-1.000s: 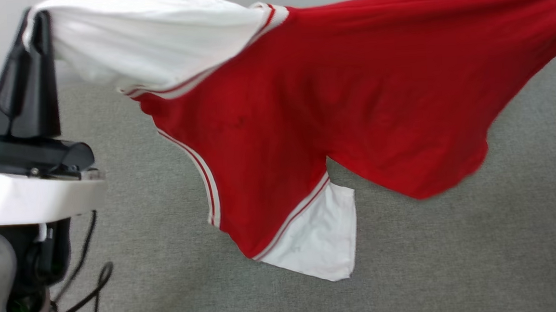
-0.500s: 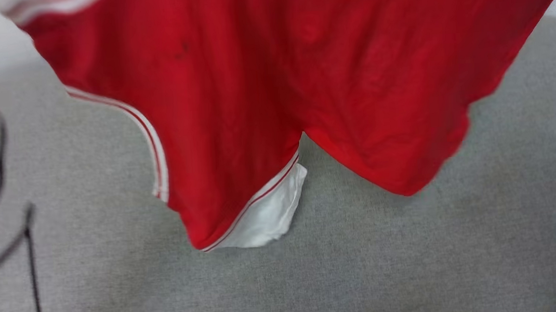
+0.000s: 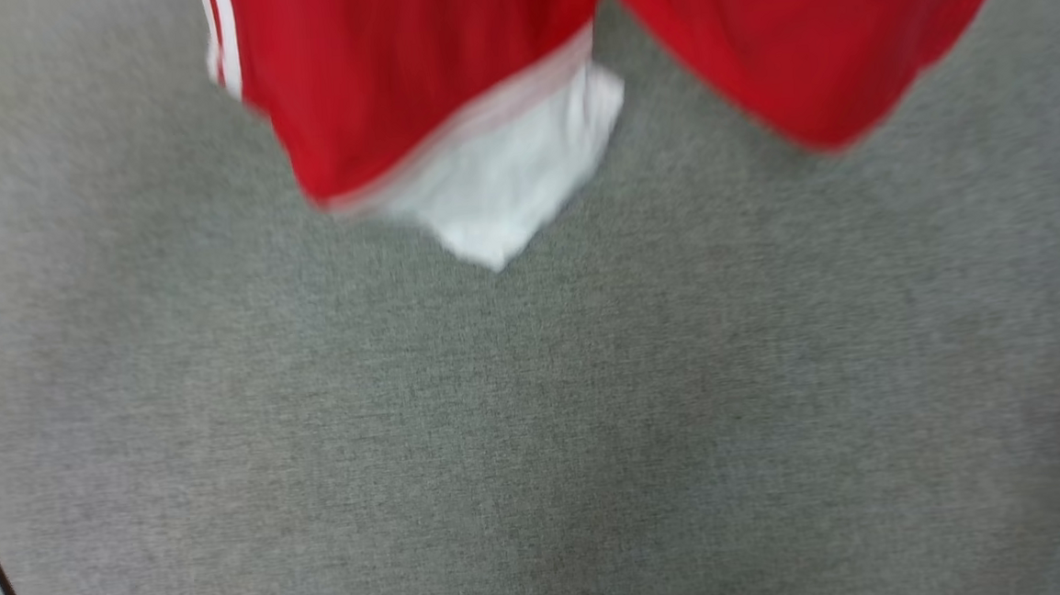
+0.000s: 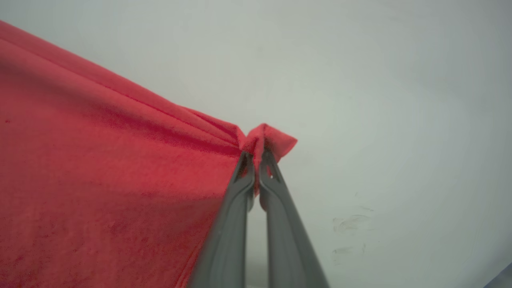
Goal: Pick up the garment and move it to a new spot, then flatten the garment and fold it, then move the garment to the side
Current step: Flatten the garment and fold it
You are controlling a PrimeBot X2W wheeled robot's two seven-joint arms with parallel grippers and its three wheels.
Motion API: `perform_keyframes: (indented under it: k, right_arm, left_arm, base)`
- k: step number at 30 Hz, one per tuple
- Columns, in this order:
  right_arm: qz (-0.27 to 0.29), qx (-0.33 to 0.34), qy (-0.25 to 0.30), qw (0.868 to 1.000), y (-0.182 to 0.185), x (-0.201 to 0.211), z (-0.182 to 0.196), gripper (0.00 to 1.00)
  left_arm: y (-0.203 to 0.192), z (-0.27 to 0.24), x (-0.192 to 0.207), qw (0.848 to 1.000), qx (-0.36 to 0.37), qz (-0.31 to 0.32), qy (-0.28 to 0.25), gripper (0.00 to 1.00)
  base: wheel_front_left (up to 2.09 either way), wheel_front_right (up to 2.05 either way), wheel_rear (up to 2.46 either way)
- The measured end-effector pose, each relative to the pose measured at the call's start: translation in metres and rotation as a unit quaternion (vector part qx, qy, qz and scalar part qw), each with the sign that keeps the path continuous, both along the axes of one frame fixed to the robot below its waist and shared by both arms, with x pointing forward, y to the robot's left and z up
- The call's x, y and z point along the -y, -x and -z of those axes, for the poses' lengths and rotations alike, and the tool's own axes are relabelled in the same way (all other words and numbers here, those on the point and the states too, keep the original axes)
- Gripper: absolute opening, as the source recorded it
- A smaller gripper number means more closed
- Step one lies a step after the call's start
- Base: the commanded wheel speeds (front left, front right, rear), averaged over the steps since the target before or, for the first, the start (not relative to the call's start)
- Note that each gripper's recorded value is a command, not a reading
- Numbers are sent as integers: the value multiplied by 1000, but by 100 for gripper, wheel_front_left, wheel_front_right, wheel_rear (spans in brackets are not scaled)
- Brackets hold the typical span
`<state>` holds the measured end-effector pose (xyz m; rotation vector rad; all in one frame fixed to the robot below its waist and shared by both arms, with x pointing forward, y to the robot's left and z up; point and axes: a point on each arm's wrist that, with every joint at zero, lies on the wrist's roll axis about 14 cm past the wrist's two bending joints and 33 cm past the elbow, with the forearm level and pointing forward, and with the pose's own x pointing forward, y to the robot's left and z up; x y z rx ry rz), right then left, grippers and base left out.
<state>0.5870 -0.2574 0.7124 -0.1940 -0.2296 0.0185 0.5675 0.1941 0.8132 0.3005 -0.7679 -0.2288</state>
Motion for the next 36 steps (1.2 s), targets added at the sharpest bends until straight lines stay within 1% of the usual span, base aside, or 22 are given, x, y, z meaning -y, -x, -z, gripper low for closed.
perform_keyframes:
  k: [3,8,13,14,16,18,21,24,27,32,36]
  right_arm:
    - [7,-5,6,1000,-31,1,13,0]
    - [20,4,19,1000,-81,0,20,0]
    - [32,19,20,999,-122,-3,27,0]
    - [36,20,21,999,-141,-6,36,0]
    - [37,19,20,999,-151,-9,45,0]
    - [34,23,14,999,-159,-13,54,0]
    - [22,8,15,1000,-170,-27,80,0]
    - [15,-12,12,1000,-174,-33,106,0]
    - [8,-34,4,999,-170,-38,133,0]
    - [-10,-72,-9,997,-151,-52,174,0]
    - [-26,-92,-24,995,-126,-65,191,0]
  left_arm:
    - [-36,14,-2,1000,-17,-10,-17,0]
    - [-85,18,-15,998,-14,-44,-30,0]
    - [-122,15,-29,997,0,-69,-22,0]
    - [-139,20,-33,997,0,-76,-15,0]
    - [-148,28,-36,997,-8,-78,-7,0]
    - [-156,45,-39,995,-27,-92,-29,0]
    - [-165,73,-47,994,-63,-92,-6,0]
    - [-164,107,-44,992,-96,-82,3,0]
    - [-157,143,-37,989,-131,-68,11,0]
    - [-126,197,-21,982,-184,-42,29,0]
    - [-90,239,-8,971,-236,-26,40,0]
  base:
    - [0,0,0]
    - [0,0,0]
    - [0,0,0]
    - [0,0,0]
    - [0,0,0]
    - [0,0,0]
    - [0,0,0]
    - [0,0,0]
    - [0,0,0]
    - [0,0,0]
    - [0,0,0]
